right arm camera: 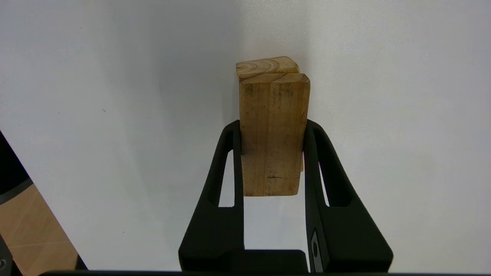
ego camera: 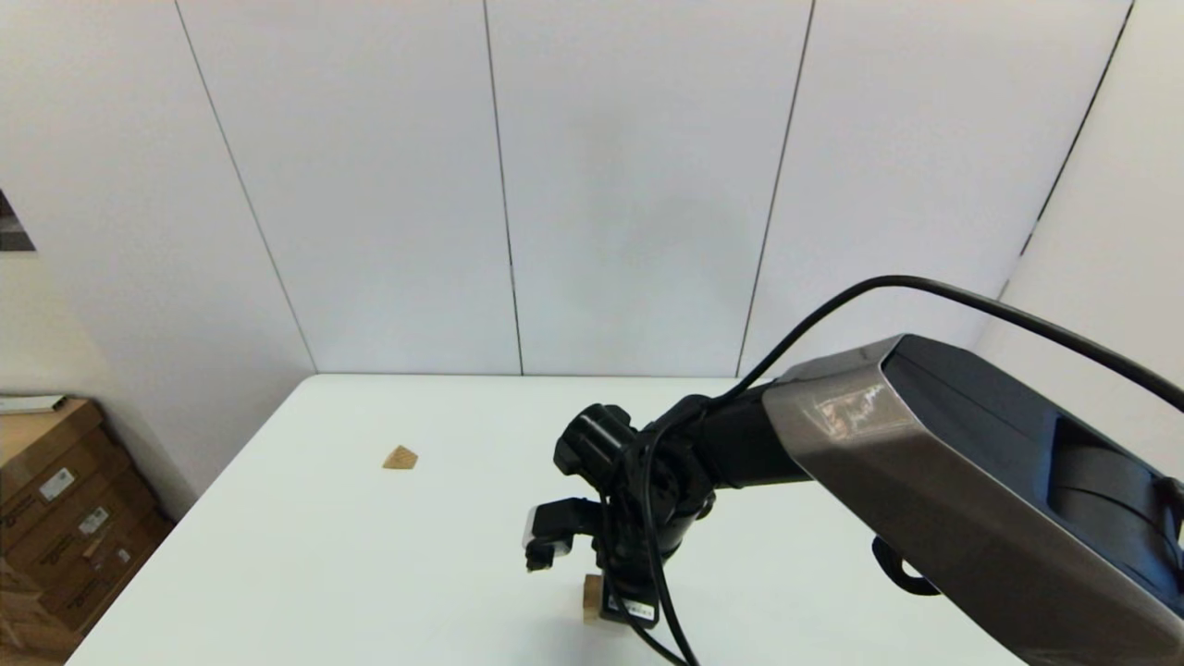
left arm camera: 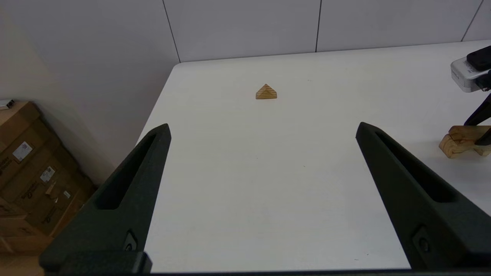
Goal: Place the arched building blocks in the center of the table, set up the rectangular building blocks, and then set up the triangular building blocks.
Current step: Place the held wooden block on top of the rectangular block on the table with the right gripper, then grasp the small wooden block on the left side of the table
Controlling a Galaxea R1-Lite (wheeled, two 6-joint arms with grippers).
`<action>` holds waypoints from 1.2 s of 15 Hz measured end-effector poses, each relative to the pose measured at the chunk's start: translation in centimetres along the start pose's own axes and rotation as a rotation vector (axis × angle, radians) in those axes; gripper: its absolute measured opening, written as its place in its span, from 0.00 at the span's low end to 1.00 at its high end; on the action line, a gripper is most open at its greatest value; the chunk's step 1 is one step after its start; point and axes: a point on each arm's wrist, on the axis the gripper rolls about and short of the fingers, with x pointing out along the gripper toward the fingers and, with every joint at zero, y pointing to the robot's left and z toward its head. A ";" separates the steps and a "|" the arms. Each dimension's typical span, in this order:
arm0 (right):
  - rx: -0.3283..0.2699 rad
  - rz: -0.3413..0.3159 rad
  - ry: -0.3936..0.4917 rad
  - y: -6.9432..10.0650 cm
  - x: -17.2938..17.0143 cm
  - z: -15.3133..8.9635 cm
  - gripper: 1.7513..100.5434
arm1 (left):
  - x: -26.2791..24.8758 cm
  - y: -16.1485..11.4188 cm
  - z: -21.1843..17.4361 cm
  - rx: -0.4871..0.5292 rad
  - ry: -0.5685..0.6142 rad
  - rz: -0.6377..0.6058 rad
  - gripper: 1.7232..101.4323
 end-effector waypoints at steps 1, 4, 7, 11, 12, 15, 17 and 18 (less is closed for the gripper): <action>0.000 0.000 -0.001 0.0 0.0 0.0 0.23 | 0.0 0.0 0.0 0.000 0.000 0.000 0.96; 0.000 -0.003 -0.003 -0.1 -0.1 0.1 0.23 | 0.0 0.0 0.0 0.000 0.000 0.000 0.96; 0.001 -0.003 -0.004 -0.1 -0.1 0.1 0.23 | 0.0 0.0 0.0 0.000 0.000 0.000 0.96; 0.001 -0.003 -0.004 -0.1 -0.1 0.1 0.23 | 0.0 0.0 0.0 0.000 0.000 0.000 0.96; 0.004 -0.002 -0.002 -0.1 -0.1 0.0 0.28 | 0.0 0.0 0.0 0.000 0.000 0.000 0.96; 0.009 -0.003 -0.005 -0.2 -0.1 0.0 0.51 | 0.0 0.0 0.0 0.000 0.000 0.000 0.96; 0.010 -0.007 -0.010 -0.3 -0.2 0.2 0.61 | 0.0 0.0 0.0 0.000 0.000 0.000 0.96; 0.010 -0.007 -0.012 -0.3 -0.2 0.2 0.66 | 0.0 0.0 0.0 0.000 0.000 0.000 0.96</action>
